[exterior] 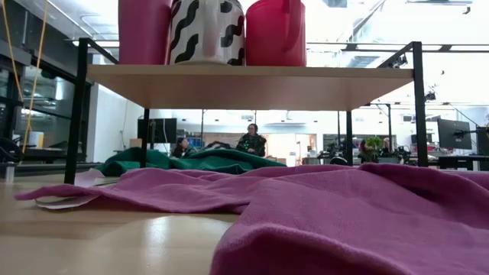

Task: Stack small to large cups/mugs on shelf
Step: Put the brown mug on the shelf

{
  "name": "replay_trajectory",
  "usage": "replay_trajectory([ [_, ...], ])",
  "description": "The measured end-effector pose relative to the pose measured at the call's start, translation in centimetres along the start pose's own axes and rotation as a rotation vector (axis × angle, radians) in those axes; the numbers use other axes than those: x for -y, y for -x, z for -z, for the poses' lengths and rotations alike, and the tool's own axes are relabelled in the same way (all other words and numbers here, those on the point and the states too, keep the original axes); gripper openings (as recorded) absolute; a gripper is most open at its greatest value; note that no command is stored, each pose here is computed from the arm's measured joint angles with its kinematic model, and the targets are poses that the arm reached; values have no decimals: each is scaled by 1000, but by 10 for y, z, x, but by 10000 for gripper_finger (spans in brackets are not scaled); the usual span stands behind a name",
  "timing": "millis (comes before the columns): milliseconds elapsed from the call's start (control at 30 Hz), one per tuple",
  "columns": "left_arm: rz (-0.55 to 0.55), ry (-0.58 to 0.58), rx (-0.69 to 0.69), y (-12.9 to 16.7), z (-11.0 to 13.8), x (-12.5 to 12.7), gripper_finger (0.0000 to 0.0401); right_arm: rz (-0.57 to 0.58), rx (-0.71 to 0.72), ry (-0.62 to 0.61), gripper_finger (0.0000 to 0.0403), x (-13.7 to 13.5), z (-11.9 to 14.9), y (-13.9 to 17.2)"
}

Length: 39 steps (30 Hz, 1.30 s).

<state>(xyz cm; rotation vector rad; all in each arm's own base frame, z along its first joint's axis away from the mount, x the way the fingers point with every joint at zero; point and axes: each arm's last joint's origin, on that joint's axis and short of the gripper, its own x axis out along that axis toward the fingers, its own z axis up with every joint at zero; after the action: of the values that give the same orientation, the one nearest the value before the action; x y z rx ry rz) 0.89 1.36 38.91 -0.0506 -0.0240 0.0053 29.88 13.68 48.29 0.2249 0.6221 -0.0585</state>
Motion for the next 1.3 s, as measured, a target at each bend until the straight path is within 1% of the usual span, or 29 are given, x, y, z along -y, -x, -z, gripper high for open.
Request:
replay_trajectory([
  [167,0,0,-1,0,0,0,95,62,-79,-25,0,8,9,11],
  [433,0,-3,0,0,0,0,95,113,-137,-57,0,18,16,25],
  [633,-3,-3,-1,0,0,0,95,150,-224,-74,0,21,25,28],
  [867,-15,-4,-1,0,0,0,95,144,-240,-76,0,20,26,24],
  [1167,-16,-4,-1,0,0,0,95,149,-361,-56,0,17,42,2],
  [1300,-16,-4,-1,0,0,0,95,166,-384,-61,0,17,46,-4],
])
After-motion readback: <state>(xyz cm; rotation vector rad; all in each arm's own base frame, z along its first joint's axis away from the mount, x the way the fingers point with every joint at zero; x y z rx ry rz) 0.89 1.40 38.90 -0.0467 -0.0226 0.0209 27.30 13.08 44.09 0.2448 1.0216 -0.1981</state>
